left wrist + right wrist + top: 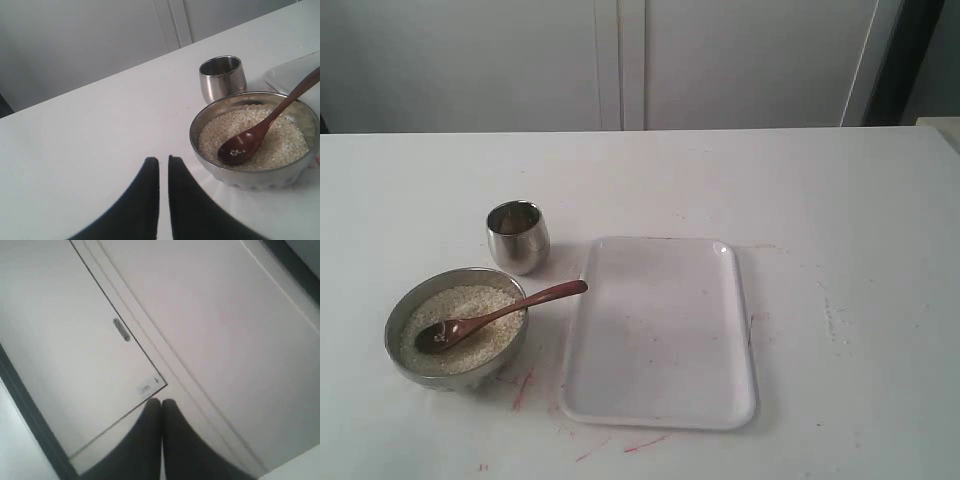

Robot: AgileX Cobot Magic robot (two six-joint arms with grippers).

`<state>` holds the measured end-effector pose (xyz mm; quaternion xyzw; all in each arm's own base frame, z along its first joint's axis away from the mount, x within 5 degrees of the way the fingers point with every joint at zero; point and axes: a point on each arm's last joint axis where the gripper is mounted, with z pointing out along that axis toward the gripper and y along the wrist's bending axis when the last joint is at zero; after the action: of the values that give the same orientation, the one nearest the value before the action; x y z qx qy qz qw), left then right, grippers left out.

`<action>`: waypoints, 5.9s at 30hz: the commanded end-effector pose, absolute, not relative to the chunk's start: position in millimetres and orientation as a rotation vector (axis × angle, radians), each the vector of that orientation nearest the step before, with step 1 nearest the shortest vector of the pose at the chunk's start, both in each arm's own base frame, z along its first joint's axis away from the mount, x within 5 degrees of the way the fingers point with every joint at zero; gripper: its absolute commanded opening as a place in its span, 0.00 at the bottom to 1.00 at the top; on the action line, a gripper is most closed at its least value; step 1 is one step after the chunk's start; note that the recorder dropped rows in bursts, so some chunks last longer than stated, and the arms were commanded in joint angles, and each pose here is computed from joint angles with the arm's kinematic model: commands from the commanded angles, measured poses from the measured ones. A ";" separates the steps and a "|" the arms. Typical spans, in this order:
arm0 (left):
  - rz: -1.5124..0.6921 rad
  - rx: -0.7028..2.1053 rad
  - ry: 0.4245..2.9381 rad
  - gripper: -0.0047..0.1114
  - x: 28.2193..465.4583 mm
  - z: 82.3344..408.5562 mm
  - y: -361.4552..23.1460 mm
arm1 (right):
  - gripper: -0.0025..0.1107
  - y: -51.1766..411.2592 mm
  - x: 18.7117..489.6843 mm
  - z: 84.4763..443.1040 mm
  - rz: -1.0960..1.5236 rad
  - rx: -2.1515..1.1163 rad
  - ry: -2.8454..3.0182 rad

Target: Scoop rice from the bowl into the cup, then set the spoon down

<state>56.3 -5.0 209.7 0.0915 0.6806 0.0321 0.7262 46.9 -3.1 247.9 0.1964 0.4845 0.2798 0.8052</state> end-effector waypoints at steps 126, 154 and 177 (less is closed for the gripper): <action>0.062 0.197 1.493 0.16 56.1 211.2 -5.2 | 0.02 209.1 278.1 366.5 0.261 -1.844 1.672; 0.062 0.197 1.493 0.16 56.1 211.2 -5.2 | 0.10 275.2 316.3 262.9 0.089 -2.050 1.616; 0.062 0.197 1.493 0.16 56.1 211.2 -5.2 | 0.53 285.4 334.5 230.6 0.035 -2.011 1.624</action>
<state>56.3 -5.0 209.7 0.0915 0.6806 0.0321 0.7262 333.0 284.3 231.8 -0.7516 0.5998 0.0108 0.2741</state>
